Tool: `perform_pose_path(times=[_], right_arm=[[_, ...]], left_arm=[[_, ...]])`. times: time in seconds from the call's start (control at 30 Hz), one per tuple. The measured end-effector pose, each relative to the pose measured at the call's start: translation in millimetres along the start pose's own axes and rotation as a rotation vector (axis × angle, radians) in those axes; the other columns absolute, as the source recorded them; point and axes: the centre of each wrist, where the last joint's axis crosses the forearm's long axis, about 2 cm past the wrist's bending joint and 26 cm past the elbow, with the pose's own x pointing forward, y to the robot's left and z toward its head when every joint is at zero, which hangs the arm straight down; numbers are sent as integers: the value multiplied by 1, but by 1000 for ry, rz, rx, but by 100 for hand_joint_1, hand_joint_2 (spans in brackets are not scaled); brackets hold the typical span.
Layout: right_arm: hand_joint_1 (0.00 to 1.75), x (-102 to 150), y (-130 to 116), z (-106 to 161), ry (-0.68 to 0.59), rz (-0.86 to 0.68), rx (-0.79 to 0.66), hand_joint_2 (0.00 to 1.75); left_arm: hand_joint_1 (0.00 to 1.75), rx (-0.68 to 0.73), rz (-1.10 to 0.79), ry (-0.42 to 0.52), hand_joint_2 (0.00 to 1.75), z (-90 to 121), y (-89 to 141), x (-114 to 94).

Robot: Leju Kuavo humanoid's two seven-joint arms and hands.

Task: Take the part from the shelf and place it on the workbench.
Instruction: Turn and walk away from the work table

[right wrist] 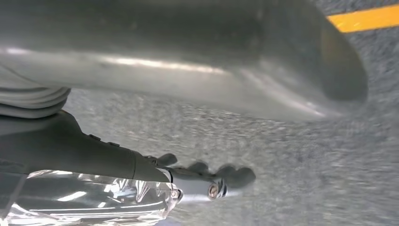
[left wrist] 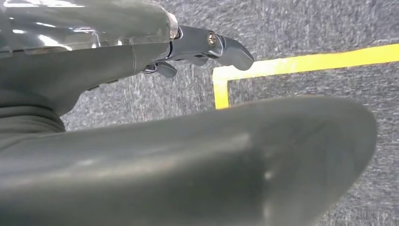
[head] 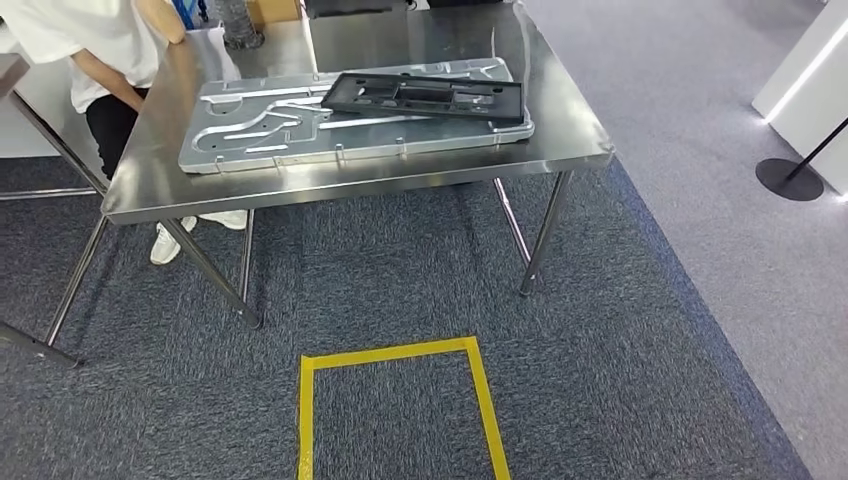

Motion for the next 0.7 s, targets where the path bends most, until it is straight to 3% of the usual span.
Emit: perform_pose_path(times=[0.7], right_arm=[[0,1,8,3,-54,-1,64,0]], left_arm=[[0,15,-5,2,0,1,7,-3]])
